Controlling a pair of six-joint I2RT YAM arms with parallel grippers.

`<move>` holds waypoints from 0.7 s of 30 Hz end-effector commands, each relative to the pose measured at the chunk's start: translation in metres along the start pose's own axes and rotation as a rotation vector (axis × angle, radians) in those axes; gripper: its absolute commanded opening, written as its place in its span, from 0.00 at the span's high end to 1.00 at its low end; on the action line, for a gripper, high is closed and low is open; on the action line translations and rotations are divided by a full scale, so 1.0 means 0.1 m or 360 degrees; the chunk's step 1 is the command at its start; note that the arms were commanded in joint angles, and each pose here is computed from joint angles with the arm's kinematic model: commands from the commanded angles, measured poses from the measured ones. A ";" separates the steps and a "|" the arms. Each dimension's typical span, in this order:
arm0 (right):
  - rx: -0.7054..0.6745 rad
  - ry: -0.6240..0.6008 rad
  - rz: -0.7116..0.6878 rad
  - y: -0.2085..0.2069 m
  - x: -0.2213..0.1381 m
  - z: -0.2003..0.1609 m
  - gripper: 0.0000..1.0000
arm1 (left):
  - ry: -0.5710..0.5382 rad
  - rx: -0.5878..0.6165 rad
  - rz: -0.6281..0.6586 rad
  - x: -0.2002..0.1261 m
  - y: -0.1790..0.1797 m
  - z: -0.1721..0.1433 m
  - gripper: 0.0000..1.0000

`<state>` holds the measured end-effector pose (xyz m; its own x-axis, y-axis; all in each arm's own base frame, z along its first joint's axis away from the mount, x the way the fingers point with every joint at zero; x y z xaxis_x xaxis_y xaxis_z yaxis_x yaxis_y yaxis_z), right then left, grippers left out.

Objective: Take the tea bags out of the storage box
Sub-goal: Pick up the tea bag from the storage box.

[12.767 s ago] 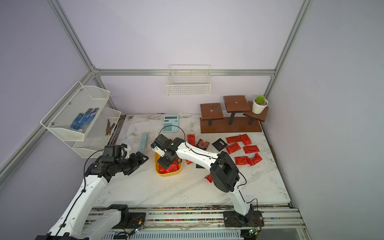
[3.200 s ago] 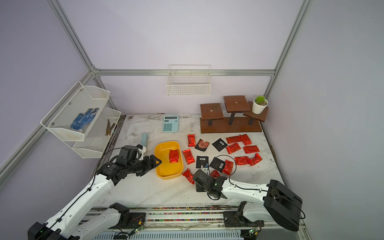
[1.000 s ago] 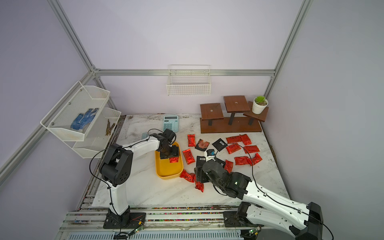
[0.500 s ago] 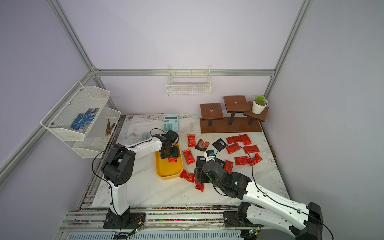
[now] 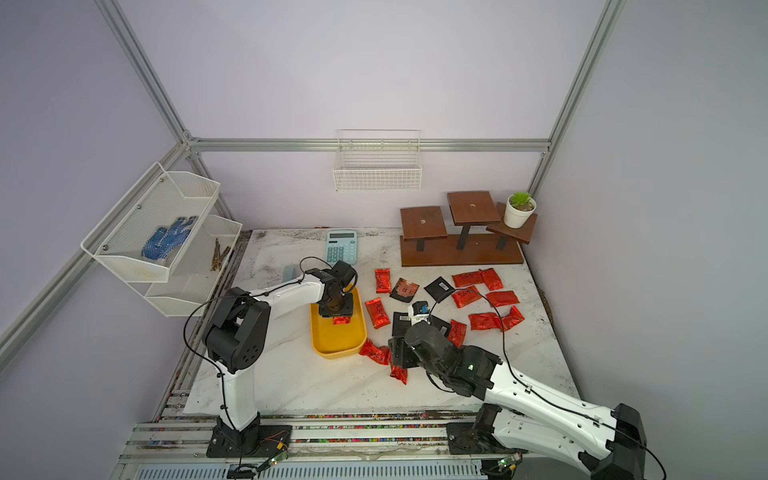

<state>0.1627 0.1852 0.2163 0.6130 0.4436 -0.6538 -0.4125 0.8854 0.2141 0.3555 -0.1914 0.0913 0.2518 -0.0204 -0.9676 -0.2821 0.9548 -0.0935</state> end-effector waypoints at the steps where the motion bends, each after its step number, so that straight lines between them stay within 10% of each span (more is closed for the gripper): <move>1: 0.0015 -0.0039 -0.0007 -0.02 0.00 0.02 0.25 | -0.0006 0.0032 0.0028 -0.20 0.11 -0.04 0.49; 21: 0.0251 -0.0154 -0.0017 -0.49 -0.15 0.32 0.25 | -0.0162 0.0238 -0.0369 -1.67 -0.15 -0.42 0.50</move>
<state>0.1934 0.1428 0.2284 0.6786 0.3902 -0.6223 -0.2704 0.9204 0.2823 0.2926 -0.2027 0.2210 0.3778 -0.1577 -0.9124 -0.1246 0.9678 -0.2189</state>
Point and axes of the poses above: each gripper's point midway between its finger pads, its own x axis out along the fingers, its own y axis along the line the jaws close on, z = x × y, the point moved 6 cm from there along -x, back along the fingers, and after that the axes turned 14 degrees about -x, right-handed, at the moved point
